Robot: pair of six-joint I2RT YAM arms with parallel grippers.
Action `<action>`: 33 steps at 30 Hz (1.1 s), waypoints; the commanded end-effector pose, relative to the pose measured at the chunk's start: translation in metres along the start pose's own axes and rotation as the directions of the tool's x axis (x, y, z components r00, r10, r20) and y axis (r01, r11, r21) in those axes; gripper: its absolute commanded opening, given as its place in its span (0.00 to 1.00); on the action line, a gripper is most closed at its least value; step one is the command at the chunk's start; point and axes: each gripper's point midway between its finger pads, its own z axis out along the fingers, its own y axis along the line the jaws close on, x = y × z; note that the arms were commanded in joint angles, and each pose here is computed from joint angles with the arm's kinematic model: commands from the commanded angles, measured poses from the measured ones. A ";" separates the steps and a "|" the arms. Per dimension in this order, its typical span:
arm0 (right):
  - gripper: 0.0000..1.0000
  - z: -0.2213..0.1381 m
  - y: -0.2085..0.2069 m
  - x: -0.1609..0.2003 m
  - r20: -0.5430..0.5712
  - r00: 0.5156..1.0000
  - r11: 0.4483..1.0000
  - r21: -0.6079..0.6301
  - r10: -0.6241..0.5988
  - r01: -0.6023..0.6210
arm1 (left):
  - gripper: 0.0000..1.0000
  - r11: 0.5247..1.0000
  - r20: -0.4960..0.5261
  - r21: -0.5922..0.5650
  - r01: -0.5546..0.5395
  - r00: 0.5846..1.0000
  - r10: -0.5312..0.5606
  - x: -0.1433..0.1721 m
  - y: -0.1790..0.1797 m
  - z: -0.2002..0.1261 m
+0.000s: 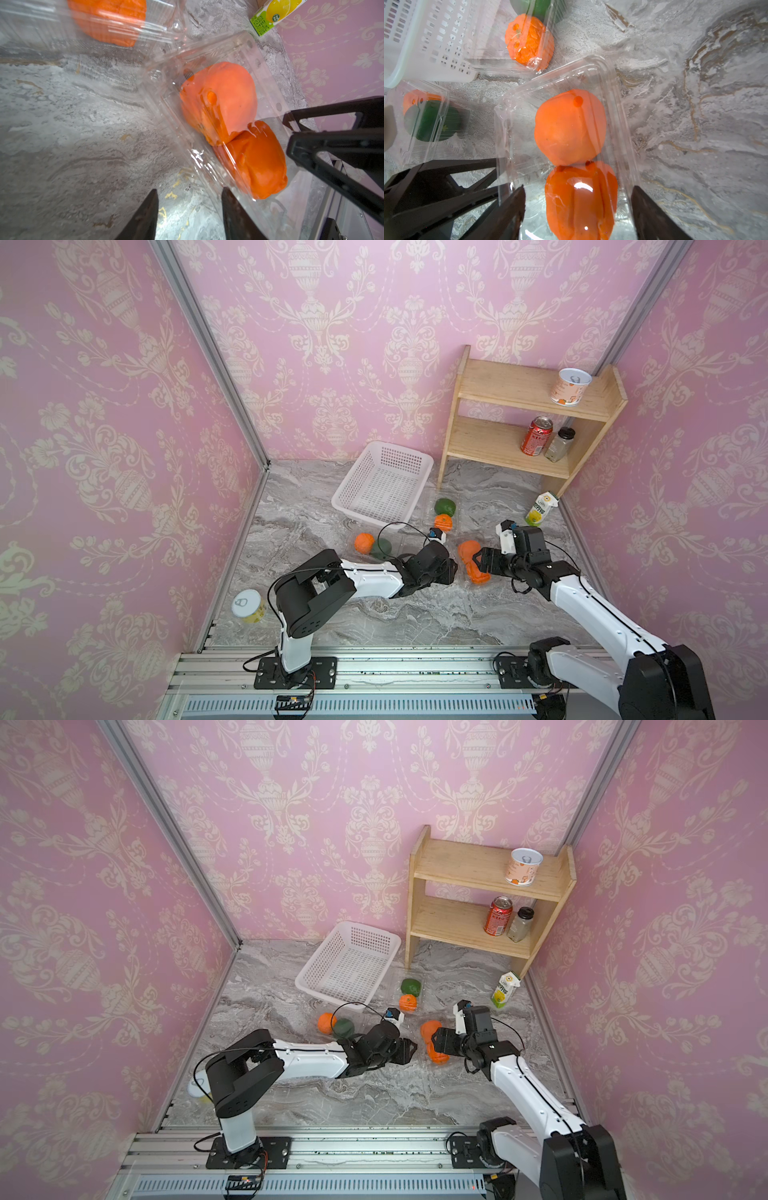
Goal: Take oranges out of containers
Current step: Open the packing box at the center of the board.
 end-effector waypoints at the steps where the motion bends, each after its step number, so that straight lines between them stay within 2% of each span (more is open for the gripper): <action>1: 0.81 0.002 0.000 0.021 -0.069 0.997 1.000 -0.006 0.024 -0.024 | 0.50 0.999 -0.092 -0.031 0.019 0.996 -0.022 0.025 0.009 0.011; 6: 0.81 0.002 0.000 0.021 -0.068 0.997 1.000 -0.002 0.028 -0.028 | 0.49 0.999 -0.109 -0.024 0.041 0.993 -0.043 0.029 0.012 0.019; 14: 0.81 0.002 -0.007 0.023 -0.072 0.997 0.999 0.038 0.035 -0.032 | 0.44 0.984 -0.128 -0.159 -0.086 0.990 0.066 0.026 0.029 0.016; 18: 0.81 0.002 -0.010 0.023 -0.075 0.996 0.998 0.052 0.040 -0.036 | 0.32 0.982 -0.134 -0.172 -0.081 0.989 0.058 0.029 0.033 0.018; 22: 0.81 0.004 -0.011 0.025 -0.080 0.996 0.998 0.056 0.046 -0.042 | 0.25 0.984 -0.151 -0.163 -0.074 0.987 0.050 0.032 0.032 0.023; 24: 0.81 0.005 -0.012 0.026 -0.081 0.996 0.998 0.056 0.047 -0.043 | 0.29 0.985 -0.156 -0.158 -0.074 0.986 0.049 0.033 0.030 0.025; 33: 0.81 0.004 -0.009 0.027 -0.072 0.996 0.998 0.039 0.043 -0.040 | 0.34 0.989 -0.136 -0.139 -0.056 0.990 0.037 0.024 0.025 0.029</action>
